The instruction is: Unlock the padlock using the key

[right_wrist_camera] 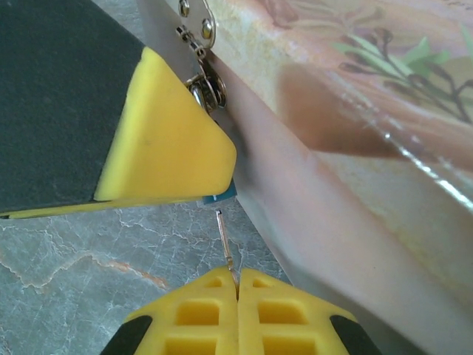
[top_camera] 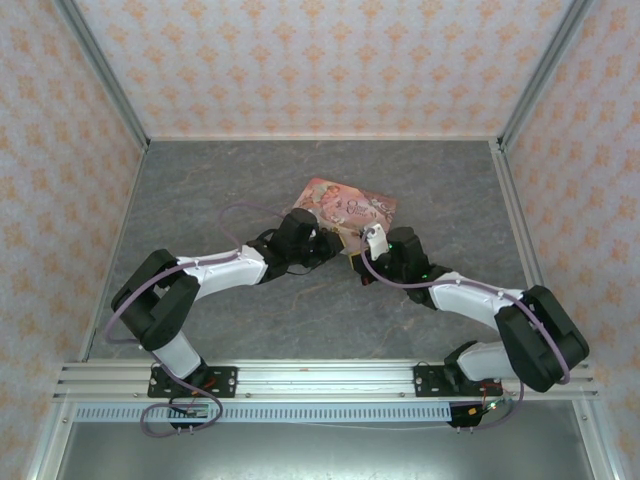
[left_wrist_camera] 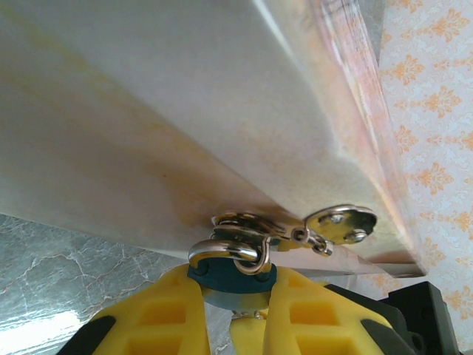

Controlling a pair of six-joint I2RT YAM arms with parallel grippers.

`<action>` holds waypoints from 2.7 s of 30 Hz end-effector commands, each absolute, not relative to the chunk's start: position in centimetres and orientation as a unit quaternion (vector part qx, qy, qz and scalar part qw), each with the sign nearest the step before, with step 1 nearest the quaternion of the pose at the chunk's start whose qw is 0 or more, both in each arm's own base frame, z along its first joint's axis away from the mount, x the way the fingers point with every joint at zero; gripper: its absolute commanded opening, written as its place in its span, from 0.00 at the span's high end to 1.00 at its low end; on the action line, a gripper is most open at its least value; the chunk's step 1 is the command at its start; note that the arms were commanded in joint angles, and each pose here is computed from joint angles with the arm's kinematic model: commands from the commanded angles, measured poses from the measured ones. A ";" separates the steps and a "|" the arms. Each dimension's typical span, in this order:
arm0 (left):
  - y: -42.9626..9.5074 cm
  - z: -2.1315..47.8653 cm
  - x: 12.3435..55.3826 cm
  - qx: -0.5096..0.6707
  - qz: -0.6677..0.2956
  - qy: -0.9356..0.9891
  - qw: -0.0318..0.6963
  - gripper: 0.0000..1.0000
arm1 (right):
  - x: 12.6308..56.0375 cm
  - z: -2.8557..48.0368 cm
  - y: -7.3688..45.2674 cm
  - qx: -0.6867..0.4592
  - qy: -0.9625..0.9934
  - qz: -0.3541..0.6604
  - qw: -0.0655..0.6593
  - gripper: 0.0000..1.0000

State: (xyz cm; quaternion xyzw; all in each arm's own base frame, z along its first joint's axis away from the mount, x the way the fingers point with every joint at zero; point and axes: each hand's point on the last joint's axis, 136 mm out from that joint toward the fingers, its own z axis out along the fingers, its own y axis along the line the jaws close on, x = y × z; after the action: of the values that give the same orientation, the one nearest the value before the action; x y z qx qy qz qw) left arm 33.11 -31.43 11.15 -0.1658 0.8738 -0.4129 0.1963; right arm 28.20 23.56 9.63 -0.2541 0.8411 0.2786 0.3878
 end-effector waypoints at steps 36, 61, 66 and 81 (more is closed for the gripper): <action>-32.2 14.9 33.6 -0.142 -0.437 0.859 0.227 0.88 | 30.0 12.8 25.9 -0.266 0.808 0.314 0.421 1.00; -31.7 14.3 33.1 -0.138 -0.430 0.863 0.227 0.88 | 30.1 14.0 26.5 -0.266 0.795 0.361 0.408 1.00; -31.7 14.1 33.2 -0.134 -0.429 0.864 0.228 0.88 | 29.9 13.4 26.6 -0.269 0.800 0.364 0.394 1.00; -31.6 13.8 33.1 -0.124 -0.419 0.869 0.230 0.88 | 30.4 13.8 25.8 -0.255 0.799 0.386 0.384 1.00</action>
State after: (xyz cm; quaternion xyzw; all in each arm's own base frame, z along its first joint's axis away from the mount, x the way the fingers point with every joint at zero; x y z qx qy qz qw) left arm 33.51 -30.82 11.61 -0.1546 0.8770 -0.3987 0.2192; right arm 29.21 24.67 10.59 -0.2413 0.8313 0.3588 0.3494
